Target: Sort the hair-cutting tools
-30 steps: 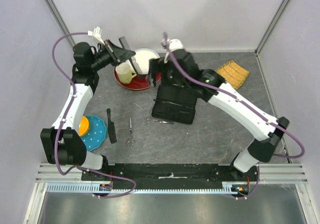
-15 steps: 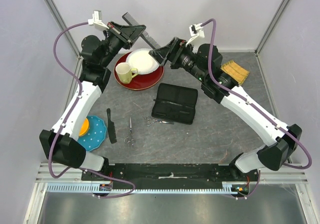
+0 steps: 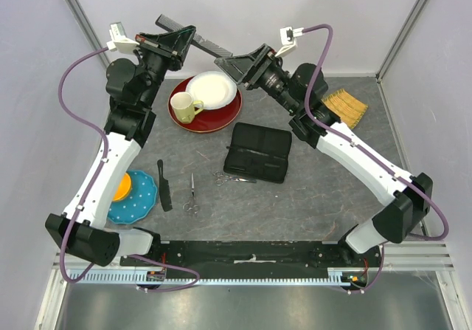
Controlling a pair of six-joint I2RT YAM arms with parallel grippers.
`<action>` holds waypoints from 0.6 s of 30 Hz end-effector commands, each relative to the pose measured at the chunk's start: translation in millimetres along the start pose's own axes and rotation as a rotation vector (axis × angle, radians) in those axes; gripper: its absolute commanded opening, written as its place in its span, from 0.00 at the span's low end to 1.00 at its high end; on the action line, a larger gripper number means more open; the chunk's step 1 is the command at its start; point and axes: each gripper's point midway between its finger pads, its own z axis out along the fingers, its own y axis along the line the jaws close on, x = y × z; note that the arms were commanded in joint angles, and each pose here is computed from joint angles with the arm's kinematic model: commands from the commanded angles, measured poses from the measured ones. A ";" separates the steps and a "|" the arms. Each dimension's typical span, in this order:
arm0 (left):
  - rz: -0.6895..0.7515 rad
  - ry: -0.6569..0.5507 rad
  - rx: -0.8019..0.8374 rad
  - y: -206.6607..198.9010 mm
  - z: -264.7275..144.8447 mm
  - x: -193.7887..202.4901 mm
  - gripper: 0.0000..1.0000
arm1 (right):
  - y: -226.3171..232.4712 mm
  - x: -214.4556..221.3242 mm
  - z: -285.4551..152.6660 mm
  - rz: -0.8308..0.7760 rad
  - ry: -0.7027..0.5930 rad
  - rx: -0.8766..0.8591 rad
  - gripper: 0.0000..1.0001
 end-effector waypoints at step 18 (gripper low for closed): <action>-0.082 -0.004 0.027 -1.4 -9.3 2.0 0.02 | 33.6 -20.0 12.3 0.061 -0.047 -0.148 0.43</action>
